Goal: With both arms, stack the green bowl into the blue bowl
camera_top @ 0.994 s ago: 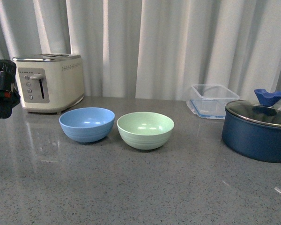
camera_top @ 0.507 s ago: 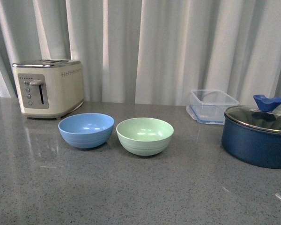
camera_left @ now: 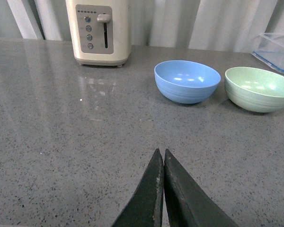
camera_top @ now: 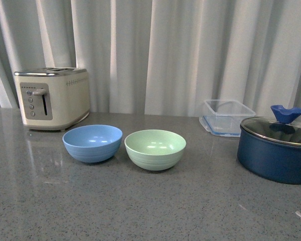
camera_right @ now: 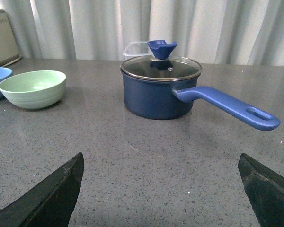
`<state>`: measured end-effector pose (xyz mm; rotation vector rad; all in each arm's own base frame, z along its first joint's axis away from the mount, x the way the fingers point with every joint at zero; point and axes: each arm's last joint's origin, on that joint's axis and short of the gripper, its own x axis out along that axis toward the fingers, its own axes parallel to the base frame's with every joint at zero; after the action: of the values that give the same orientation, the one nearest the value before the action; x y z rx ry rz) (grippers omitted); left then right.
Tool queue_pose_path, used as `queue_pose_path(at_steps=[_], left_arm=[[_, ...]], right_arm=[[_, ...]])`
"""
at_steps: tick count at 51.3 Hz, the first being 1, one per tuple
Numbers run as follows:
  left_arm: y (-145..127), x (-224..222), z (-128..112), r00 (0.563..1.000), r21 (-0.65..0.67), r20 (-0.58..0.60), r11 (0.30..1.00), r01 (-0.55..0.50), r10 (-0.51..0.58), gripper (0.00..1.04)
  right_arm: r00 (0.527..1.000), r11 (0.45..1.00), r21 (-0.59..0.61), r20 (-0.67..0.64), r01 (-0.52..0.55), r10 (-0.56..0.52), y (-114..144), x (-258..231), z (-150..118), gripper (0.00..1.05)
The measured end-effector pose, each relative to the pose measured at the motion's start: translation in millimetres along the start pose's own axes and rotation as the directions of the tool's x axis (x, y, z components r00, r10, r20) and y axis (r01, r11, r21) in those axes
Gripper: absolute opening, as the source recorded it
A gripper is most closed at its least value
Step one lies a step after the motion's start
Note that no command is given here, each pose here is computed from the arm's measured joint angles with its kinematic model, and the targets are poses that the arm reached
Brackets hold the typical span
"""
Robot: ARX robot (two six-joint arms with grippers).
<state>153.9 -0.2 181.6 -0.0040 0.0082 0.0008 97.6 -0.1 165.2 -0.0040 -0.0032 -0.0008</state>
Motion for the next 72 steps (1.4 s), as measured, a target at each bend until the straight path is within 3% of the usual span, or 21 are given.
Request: queue_pose_path(at_steps=[14, 72], left_arm=[[0.1, -18.9, -11.6, 1.0, 0.0, 0.013, 1.0, 0.0, 0.0, 0.04], [0.2, -57.2, -11.3, 1.0, 0.0, 0.029, 1.0, 0.002, -0.002, 0.04]], right_arm=[[1.0, 1.0, 0.0, 0.0, 0.0, 0.0, 0.0, 0.0, 0.0, 0.95], [1.0, 1.0, 0.0, 0.0, -0.001, 0.001, 0.0, 0.0, 0.0, 0.95]])
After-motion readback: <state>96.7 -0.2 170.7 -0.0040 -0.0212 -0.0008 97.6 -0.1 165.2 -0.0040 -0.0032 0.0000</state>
